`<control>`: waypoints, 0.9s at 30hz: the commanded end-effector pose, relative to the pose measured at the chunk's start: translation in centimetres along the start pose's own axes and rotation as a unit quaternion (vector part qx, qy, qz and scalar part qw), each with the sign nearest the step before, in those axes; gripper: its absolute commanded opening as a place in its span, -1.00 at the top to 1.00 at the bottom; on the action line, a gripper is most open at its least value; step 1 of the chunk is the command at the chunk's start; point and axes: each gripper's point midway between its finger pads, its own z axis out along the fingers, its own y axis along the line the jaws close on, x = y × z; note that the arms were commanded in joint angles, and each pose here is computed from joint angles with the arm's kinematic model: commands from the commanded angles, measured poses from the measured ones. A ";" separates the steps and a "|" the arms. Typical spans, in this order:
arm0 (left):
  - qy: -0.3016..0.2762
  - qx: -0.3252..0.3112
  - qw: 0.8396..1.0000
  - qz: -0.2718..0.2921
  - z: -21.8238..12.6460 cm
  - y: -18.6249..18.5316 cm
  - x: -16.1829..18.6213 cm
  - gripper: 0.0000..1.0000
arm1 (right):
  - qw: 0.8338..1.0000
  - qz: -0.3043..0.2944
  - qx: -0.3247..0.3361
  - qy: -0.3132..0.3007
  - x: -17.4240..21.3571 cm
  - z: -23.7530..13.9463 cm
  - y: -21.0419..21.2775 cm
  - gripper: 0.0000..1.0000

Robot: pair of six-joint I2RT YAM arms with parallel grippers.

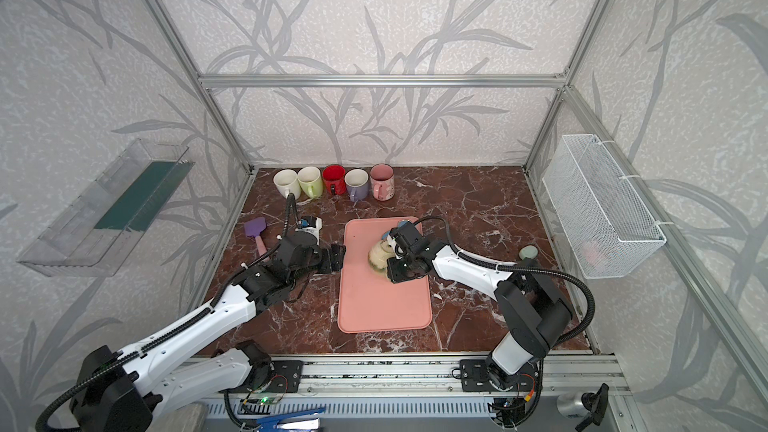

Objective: Turn the mug right side up
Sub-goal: 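Grip the cream mug's base with the right gripper and lift it off the tray, then tilt the cream mug sideways with the right gripper while the left gripper reaches toward it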

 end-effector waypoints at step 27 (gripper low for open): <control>-0.086 0.276 0.949 -0.128 -2.3 -4.1 -0.5 -0.57 | 0.924 -0.016 -0.330 -0.191 -7.4 -12.9 8.8 1.00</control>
